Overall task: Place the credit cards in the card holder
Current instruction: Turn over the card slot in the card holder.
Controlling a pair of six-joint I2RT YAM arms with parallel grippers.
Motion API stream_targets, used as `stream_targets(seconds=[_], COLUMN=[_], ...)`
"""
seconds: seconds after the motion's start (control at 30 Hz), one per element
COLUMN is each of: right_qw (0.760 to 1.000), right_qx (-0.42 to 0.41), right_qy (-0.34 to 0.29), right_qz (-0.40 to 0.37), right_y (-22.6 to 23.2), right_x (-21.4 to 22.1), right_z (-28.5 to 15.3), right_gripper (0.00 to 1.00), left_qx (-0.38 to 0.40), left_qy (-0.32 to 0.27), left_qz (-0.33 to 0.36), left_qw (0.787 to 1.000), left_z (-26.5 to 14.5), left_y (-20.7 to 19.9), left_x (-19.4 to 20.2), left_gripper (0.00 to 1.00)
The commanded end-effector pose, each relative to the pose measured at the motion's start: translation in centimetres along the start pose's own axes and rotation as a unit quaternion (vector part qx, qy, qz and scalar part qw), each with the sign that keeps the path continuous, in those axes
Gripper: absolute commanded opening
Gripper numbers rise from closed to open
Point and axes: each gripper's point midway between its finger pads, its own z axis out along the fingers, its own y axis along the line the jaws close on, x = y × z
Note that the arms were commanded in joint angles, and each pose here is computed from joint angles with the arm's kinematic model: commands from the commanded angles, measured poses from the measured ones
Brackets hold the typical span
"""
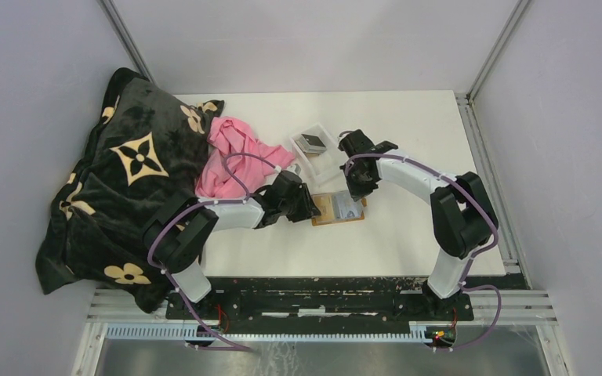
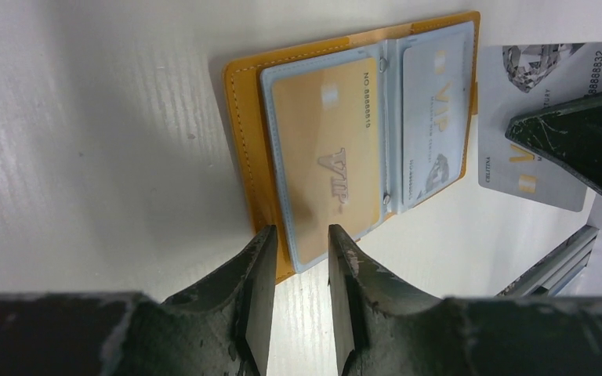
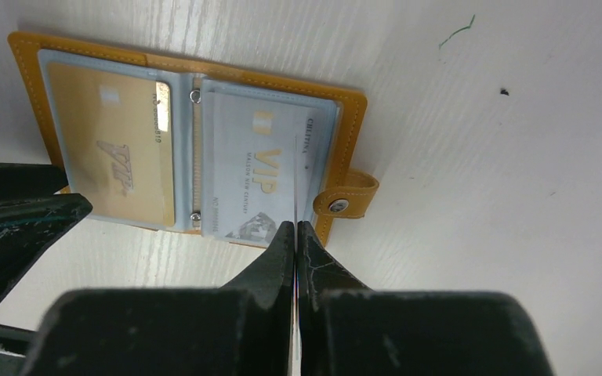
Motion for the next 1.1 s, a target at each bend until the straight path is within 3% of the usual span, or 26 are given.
stream_targets(seconds=[0.0,1.07], right_qw=[0.999,0.998], right_qx=[0.023,-0.005], right_qy=[-0.031,-0.026], right_qz=[-0.008,0.050], right_y=[-0.7,-1.2], right_x=[-2.2,-1.0], right_z=[-0.3,1.9], right_gripper=[0.01,0.01], left_qx=[-0.012,-0.034], left_qy=[-0.003,0.012], left_qz=[0.027,0.029], left_qw=[1.000,0.999], left_z=[0.5,0.6], left_y=[-0.2,0.8], left_x=[-0.3,0.4], left_gripper=[0.37,0.36])
